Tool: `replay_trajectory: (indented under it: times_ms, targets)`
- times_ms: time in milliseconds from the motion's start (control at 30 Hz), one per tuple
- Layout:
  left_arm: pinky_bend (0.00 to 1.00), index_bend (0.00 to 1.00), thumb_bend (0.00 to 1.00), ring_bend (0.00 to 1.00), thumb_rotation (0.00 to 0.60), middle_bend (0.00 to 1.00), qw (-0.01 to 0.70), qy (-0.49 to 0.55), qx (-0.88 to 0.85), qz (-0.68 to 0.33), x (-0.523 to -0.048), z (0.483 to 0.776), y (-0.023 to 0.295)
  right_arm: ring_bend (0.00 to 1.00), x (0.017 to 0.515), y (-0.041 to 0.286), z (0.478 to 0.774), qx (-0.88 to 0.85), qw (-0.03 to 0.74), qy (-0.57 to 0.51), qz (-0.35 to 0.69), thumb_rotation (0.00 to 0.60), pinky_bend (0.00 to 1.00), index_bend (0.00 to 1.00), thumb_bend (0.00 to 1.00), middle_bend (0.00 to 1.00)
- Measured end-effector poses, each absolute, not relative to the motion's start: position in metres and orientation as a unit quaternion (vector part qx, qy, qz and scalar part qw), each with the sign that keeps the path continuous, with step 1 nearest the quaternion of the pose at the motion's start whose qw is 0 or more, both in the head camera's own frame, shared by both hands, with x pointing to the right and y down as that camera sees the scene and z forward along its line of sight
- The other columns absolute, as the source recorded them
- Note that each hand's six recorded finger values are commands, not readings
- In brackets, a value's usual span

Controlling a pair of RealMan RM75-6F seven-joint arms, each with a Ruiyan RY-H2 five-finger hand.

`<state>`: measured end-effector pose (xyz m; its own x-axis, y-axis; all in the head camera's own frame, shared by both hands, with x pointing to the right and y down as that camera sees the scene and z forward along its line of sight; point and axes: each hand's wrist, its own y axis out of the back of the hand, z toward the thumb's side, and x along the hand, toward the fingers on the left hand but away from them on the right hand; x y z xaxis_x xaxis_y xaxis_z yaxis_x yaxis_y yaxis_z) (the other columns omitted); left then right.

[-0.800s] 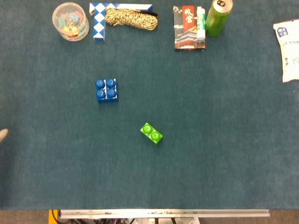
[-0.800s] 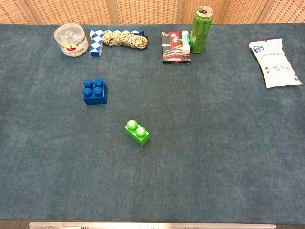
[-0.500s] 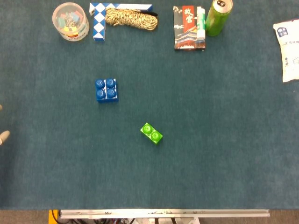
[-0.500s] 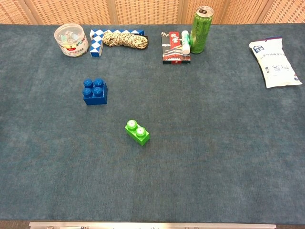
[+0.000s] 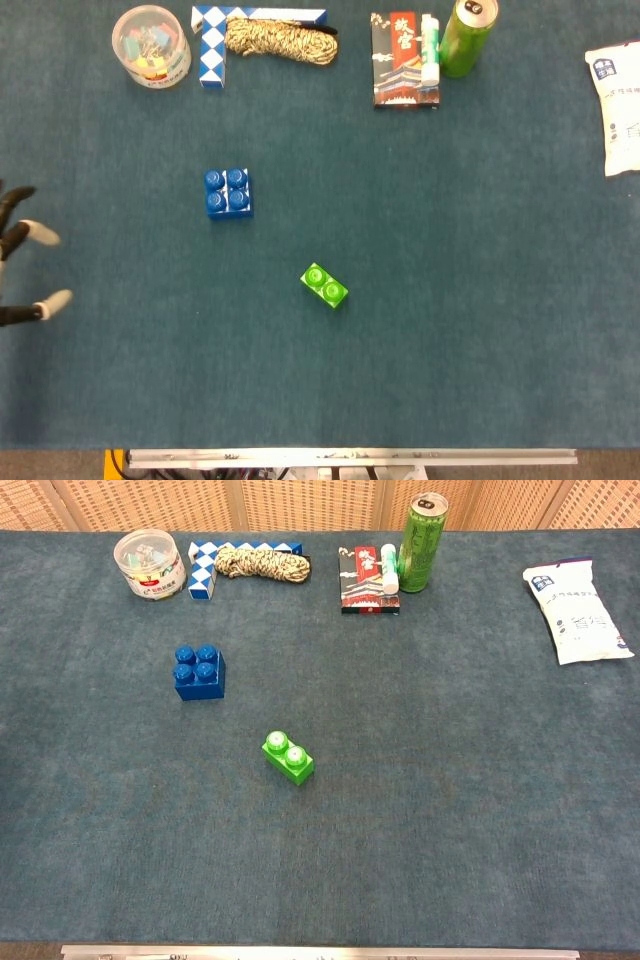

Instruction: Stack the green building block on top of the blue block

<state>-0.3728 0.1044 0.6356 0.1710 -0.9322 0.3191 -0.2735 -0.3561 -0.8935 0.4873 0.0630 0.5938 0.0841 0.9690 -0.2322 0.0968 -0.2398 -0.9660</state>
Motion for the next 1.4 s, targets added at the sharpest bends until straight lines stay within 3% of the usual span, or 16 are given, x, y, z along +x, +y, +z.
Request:
replay_trajectory:
  times_ms: [400,733,1400]
  targets:
    - [0.05,0.30,0.08,0.00,0.600,0.04,0.353,0.356,-0.780,-0.374,-0.305,0.630,0.069,0.09,0.500,0.063,0.583,-0.583,0.422,-0.469,0.512,0.600,0.28,0.30,0.22,0.22]
    - [0.05,0.30,0.08,0.00,0.600,0.01,0.378,0.267,-0.824,-0.329,-0.244,0.655,0.046,0.09,0.516,0.062,0.570,-0.566,0.414,-0.499,0.509,0.600,0.28,0.30,0.22,0.23]
    - [0.03,0.30,0.14,0.00,0.600,0.00,0.446,0.167,-0.822,-0.313,-0.162,0.699,0.046,0.09,0.553,0.056,0.551,-0.537,0.383,-0.548,0.514,0.600,0.28,0.30,0.22,0.23]
